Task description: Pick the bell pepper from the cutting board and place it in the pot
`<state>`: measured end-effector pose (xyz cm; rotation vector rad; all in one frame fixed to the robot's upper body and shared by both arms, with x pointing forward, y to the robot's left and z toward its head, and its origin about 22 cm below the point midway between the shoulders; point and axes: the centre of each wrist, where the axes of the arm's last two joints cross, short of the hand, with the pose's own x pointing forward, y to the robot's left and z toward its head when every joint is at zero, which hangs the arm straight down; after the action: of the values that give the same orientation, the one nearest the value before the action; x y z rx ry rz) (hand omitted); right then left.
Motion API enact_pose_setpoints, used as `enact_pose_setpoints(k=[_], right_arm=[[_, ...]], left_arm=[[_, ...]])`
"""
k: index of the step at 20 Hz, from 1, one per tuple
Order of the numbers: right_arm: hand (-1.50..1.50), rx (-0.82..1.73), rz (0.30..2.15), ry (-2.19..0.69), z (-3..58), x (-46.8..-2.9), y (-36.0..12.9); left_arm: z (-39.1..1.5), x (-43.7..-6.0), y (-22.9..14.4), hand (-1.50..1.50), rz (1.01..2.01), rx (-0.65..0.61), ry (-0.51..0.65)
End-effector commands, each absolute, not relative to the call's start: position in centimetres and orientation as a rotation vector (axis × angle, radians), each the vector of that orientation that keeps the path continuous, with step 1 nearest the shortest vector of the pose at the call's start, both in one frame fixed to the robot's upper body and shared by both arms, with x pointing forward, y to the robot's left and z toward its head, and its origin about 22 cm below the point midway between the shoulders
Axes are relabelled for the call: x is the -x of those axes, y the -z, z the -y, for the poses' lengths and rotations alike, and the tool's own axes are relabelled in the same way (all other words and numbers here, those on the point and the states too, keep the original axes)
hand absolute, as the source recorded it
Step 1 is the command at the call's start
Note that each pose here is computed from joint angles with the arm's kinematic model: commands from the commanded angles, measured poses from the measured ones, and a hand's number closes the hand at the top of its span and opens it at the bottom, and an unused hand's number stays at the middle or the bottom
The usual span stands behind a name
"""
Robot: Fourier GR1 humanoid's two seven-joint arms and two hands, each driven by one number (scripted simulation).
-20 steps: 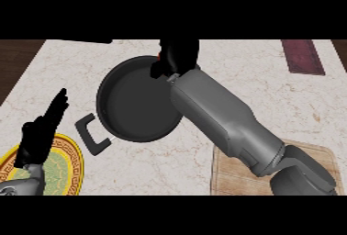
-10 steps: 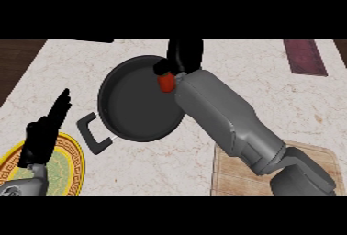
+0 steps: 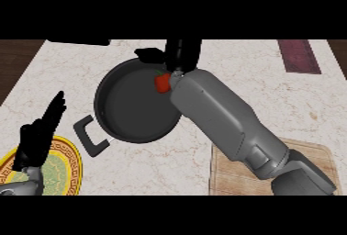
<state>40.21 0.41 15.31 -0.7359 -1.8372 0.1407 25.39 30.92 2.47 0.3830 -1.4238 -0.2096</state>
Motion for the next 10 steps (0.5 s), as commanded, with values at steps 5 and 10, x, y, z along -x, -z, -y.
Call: enact_pose_setpoints(k=[5, 10], right_arm=[[-1.50, 0.492, 1.839, -0.047, -1.0, -37.5, -14.4], [-1.50, 0.430, 1.848, -0.009, 1.1, -34.0, -10.3]], left_arm=[[-31.6, -24.2, -2.3, 0.00, 1.402, -0.423, 0.170], [-34.1, -24.4, -2.8, 0.00, 1.393, -0.450, 0.154]])
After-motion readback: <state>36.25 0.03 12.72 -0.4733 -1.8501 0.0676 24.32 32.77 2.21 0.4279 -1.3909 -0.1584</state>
